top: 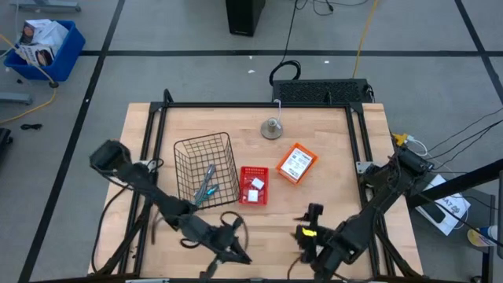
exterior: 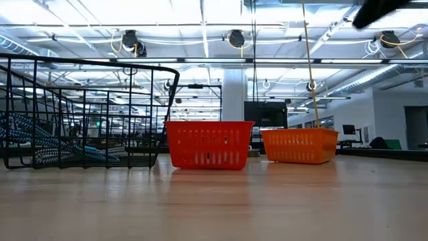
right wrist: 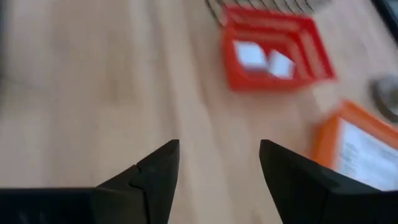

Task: Pick and place items into bin
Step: Return to Home Position

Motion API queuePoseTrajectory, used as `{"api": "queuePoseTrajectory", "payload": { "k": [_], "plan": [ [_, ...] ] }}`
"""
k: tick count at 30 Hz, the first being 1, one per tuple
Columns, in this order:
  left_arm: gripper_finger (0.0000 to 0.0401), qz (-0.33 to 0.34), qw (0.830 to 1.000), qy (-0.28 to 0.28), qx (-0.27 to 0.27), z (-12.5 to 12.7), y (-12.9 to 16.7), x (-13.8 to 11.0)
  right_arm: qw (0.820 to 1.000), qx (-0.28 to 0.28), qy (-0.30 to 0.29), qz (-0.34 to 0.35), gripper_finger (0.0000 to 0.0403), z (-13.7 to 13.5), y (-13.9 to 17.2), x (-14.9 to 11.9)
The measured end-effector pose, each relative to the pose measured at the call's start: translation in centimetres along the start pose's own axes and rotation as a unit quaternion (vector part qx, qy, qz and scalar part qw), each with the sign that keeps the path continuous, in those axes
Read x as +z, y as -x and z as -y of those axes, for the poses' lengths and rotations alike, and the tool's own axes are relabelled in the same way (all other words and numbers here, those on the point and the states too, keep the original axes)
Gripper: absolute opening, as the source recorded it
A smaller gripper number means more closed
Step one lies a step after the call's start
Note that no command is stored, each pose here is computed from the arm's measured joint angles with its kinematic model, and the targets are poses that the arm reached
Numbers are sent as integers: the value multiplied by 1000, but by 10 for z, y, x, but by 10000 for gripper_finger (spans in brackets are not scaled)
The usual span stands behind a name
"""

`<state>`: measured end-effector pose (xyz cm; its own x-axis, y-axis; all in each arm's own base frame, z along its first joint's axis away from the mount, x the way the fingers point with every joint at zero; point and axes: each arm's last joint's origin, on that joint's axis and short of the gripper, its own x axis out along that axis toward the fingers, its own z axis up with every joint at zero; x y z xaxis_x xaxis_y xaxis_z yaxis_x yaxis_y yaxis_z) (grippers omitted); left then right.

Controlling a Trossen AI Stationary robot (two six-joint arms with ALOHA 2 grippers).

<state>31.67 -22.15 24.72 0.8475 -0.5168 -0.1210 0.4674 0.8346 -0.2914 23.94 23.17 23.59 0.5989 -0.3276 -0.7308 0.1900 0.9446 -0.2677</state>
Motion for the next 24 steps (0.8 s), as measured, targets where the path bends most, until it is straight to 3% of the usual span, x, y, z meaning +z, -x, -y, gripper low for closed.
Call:
{"api": "queuePoseTrajectory", "payload": {
  "k": [4, 8, 14, 18, 24],
  "plan": [
    [31, 23, 999, -35, -1, 11, 24, 13, 995, 74, 4, 72, 213, -20, 1, 10],
    [31, 32, 998, -45, 4, 17, 54, 12, 976, 171, 23, 136, 216, -32, -6, 10],
    [31, 49, 996, -59, 54, 17, 87, -24, 909, 325, 13, 262, 219, -30, -25, -9],
    [31, 56, 996, -56, 49, 16, 105, -46, 884, 346, 10, 314, 219, -4, -22, -29],
    [31, 62, 991, -55, 102, 6, 131, -72, 876, 340, -47, 339, 217, 41, -18, -64]
  ]
}}
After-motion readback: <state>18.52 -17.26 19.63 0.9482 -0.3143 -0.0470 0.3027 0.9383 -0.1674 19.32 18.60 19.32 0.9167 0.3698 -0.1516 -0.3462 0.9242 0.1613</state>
